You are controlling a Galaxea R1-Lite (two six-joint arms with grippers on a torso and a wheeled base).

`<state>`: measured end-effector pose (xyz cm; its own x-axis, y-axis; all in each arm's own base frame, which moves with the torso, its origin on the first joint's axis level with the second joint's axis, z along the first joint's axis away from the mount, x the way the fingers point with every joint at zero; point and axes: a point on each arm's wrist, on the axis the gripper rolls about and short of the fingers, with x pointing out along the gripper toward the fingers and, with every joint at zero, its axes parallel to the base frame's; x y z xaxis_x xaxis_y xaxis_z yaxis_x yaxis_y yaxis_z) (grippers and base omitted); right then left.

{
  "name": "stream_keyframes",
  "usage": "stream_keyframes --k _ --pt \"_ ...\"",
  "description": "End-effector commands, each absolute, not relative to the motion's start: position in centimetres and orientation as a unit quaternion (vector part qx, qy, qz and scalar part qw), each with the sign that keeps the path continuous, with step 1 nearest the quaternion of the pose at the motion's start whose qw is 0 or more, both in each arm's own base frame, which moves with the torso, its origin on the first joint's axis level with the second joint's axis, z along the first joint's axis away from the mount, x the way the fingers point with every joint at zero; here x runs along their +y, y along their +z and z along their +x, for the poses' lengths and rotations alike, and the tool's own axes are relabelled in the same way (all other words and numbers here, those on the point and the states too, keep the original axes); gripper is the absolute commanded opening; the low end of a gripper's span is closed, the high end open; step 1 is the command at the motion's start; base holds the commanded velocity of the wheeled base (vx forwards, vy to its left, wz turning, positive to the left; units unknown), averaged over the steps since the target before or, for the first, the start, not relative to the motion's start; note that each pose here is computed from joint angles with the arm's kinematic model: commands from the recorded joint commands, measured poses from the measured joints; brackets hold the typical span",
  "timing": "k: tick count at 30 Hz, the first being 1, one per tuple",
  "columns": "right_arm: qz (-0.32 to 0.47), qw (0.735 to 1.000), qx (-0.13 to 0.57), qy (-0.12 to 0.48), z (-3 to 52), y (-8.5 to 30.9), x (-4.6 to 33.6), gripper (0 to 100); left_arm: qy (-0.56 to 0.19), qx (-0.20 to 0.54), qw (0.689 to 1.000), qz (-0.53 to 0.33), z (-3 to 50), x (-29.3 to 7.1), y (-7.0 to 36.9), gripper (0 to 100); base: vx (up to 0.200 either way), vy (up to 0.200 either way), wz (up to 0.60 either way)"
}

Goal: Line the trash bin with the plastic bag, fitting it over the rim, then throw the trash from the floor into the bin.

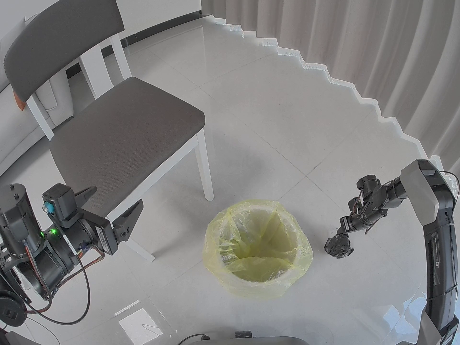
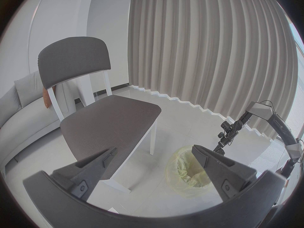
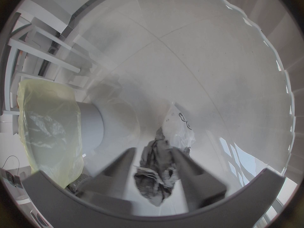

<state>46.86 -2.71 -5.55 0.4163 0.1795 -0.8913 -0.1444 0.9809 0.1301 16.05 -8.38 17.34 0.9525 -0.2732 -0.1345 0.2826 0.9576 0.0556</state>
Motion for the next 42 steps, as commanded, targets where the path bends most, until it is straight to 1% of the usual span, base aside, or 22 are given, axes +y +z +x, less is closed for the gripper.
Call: stream_keyframes --k 1,4,11,12,19,26,27,28,36,38,39,42 --pt "0.011 0.833 0.543 0.101 46.6 -5.3 -2.7 0 -0.14 0.06 0.988 0.036 16.1 -8.4 17.5 100 0.0 0.0 0.0" --pt "0.009 0.827 0.552 0.104 46.3 -5.4 -2.7 0 -0.14 0.06 0.988 0.036 16.1 -8.4 17.5 100 0.0 0.0 0.0" --pt "0.009 0.83 0.548 0.103 46.1 -4.4 -2.8 0 -0.14 0.06 0.988 0.035 16.0 -8.4 17.5 100 0.0 0.0 0.0" --pt "0.011 0.831 0.547 0.1 45.6 -3.4 -3.0 0 -0.14 0.061 0.988 0.035 16.0 -8.4 17.4 100 0.0 0.0 0.0" --pt "0.011 0.837 0.539 0.098 43.4 0.1 -3.3 0 -0.142 0.061 0.987 0.035 15.8 -8.3 17.3 100 0.0 0.0 0.0" --pt "0.003 0.854 0.511 0.099 41.2 4.2 -3.1 0 -0.142 0.062 0.987 0.034 15.8 -8.3 17.3 100 0.0 0.0 0.0" --pt "0.002 0.854 0.51 0.099 41.2 4.3 -3.1 0 -0.142 0.062 0.987 0.034 15.8 -8.3 17.3 100 0.0 0.0 0.0" --pt "-0.005 0.86 0.499 0.103 40.5 5.6 -2.9 0 -0.142 0.062 0.987 0.034 15.8 -8.3 17.3 100 0.0 0.0 0.0" --pt "-0.04 0.883 0.451 0.124 37.7 11.1 -1.7 0 -0.142 0.06 0.987 0.034 15.4 -8.0 17.0 100 0.0 0.0 0.0" --pt "-0.044 0.885 0.446 0.128 37.3 11.7 -1.4 0 -0.142 0.06 0.987 0.034 15.3 -8.0 16.9 100 0.0 0.0 0.0" --pt "-0.052 0.889 0.434 0.136 36.5 12.9 -0.7 0 -0.141 0.061 0.988 0.034 15.1 -7.9 16.5 100 0.0 0.0 0.0" --pt "-0.063 0.895 0.415 0.153 35.4 14.6 0.8 0 -0.141 0.056 0.988 0.033 14.9 -7.8 16.2 100 0.0 0.0 0.0"
